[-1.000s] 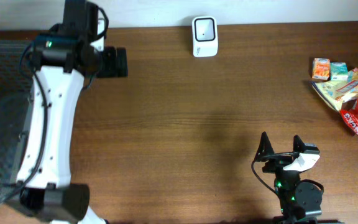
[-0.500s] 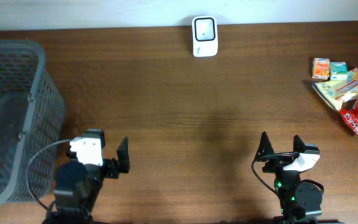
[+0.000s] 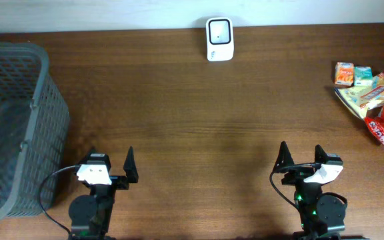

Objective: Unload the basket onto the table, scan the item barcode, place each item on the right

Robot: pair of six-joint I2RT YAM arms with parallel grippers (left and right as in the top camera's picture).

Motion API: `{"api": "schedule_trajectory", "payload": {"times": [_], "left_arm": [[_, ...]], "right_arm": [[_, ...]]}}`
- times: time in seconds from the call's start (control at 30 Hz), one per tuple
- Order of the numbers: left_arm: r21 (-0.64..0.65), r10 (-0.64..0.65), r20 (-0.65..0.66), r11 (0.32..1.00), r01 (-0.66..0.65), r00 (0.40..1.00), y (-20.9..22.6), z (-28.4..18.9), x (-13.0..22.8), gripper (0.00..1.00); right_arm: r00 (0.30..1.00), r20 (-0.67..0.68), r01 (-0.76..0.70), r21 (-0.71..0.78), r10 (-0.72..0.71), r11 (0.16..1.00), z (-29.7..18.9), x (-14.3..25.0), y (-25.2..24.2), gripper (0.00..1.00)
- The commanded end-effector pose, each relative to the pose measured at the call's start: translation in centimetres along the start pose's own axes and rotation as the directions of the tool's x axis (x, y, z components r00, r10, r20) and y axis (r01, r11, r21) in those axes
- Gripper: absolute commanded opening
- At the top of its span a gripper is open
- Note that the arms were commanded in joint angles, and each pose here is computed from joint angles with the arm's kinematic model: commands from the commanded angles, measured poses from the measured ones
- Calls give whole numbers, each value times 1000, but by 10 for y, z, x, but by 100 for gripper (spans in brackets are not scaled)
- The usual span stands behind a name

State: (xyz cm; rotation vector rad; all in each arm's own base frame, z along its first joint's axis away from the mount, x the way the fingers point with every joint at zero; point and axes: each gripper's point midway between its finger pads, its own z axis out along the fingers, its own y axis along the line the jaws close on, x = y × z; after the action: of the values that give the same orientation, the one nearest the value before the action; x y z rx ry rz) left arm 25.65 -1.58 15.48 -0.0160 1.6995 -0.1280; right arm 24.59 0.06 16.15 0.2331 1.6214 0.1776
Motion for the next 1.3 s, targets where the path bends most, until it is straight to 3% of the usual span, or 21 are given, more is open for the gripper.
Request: {"api": "schedule_trajectory", "payload": {"times": [0.0,0.1,1.03,1.1,1.27], "left_arm": [[-69,11,-16,998,-12,1000,15,0,12,99],[-109,-1,-132,994,-13,991,24,-3,40,99],[-127,0,-116,992,-15,993,27,-2,36,99],[-126,1,-102,992,-14,995,27,-2,33,99],[-115,16,75,993,-8,997,23,-13,-7,99]], "right_arm": [[1000,0,3,19,-3,1000,0,3,-4,99],[1000,0,3,19,-3,1000,0,3,-4,98],[1000,0,3,19,-3,1000,0,3,-4,98],[1000,0,3,19,-3,1000,0,3,-4,98],[1000,0,3,19,-3,1000,0,3,-4,98]]}}
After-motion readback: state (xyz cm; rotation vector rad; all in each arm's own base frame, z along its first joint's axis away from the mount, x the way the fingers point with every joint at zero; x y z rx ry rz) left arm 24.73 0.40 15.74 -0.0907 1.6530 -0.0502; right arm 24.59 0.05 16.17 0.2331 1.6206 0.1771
